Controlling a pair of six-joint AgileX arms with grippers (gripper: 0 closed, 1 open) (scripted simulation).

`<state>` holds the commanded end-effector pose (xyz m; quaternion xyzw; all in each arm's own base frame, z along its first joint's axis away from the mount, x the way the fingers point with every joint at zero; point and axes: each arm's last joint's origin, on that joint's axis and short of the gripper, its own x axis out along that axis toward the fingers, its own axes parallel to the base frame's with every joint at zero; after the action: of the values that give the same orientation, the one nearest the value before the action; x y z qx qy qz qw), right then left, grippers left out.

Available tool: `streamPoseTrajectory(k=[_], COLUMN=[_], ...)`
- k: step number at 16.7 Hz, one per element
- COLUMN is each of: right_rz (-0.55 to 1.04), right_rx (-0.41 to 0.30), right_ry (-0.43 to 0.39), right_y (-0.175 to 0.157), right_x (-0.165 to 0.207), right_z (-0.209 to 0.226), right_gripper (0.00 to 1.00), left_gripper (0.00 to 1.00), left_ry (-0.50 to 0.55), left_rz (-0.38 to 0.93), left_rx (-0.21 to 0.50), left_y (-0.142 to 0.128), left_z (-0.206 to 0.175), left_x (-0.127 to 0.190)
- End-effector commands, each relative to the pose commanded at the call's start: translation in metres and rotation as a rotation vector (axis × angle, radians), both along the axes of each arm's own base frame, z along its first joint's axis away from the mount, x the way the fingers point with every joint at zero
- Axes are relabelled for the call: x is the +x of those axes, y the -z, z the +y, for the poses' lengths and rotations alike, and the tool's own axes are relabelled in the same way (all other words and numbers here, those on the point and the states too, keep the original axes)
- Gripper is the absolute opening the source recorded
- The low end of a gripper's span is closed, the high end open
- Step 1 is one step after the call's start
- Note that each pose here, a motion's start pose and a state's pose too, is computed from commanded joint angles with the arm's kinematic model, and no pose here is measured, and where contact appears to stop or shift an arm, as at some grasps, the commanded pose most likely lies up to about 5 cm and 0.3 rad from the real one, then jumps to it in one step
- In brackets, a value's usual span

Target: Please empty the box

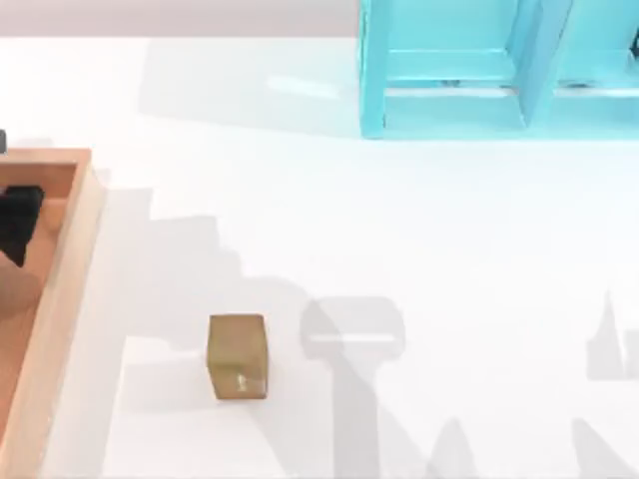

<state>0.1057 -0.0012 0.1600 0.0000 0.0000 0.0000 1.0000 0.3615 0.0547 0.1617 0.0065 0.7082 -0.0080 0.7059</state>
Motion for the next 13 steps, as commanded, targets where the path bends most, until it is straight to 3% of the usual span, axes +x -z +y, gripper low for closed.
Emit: streamPoseTrajectory(k=[5, 13], right_rz=[0.000, 0.000], right_rx=[0.000, 0.000], right_ry=[0.000, 0.000], right_y=[0.0000, 0.0000], right_x=[0.0000, 0.0000], right_z=[0.0000, 0.0000], right_gripper=[1.00, 1.00], left_gripper=[1.00, 0.40], left_ry=[0.001, 0.001], left_rz=[-0.001, -0.001], left_rx=[-0.001, -0.001], left_y=[0.0033, 0.0033], left_z=[-0.0015, -0.0015], left_x=[-0.0004, -0.0004])
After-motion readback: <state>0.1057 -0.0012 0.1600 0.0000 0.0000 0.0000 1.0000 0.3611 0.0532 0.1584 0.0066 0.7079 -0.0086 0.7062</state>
